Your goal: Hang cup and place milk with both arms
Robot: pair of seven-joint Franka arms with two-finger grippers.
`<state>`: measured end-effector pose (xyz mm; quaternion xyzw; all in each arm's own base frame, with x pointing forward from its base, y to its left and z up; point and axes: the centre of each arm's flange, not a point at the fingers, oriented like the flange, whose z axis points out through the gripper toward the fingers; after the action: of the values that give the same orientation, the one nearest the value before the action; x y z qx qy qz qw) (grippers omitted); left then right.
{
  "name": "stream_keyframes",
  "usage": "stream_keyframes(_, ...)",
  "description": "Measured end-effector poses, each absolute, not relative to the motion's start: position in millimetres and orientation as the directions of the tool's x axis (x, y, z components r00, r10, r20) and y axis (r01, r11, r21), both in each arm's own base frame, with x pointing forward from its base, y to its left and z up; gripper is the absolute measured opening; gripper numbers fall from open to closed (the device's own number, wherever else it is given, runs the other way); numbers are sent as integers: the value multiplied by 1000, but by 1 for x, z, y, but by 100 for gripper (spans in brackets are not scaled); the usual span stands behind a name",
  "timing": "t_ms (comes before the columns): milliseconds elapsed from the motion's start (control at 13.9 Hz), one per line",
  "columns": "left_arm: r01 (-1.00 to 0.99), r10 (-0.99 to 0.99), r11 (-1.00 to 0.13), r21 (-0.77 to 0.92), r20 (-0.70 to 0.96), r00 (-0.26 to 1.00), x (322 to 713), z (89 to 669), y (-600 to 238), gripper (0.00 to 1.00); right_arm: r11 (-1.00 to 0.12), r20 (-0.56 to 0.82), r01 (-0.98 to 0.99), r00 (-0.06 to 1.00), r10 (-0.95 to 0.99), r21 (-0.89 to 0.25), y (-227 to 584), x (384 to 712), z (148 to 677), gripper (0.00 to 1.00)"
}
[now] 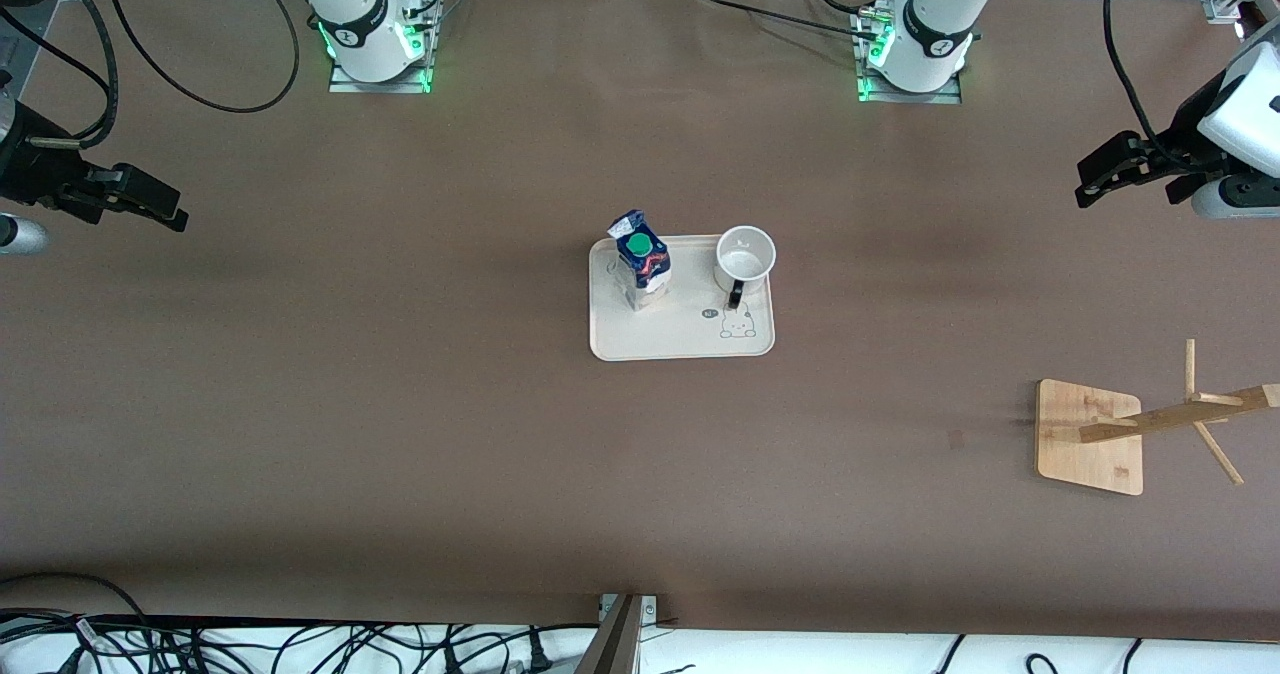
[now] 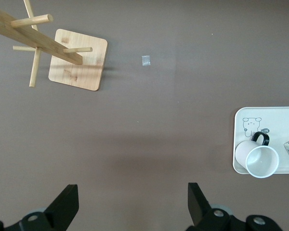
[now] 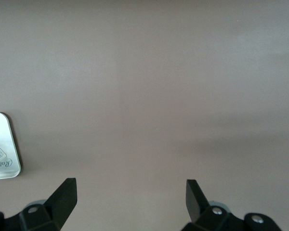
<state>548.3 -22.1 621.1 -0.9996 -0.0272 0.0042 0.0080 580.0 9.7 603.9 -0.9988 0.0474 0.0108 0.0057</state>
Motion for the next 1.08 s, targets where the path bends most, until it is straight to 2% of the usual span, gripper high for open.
stream_keyframes(1082, 54, 54, -998, -16, -7, 998, 548, 622, -22, 100, -996, -30, -83, 996, -83, -9, 16, 579, 603, 100)
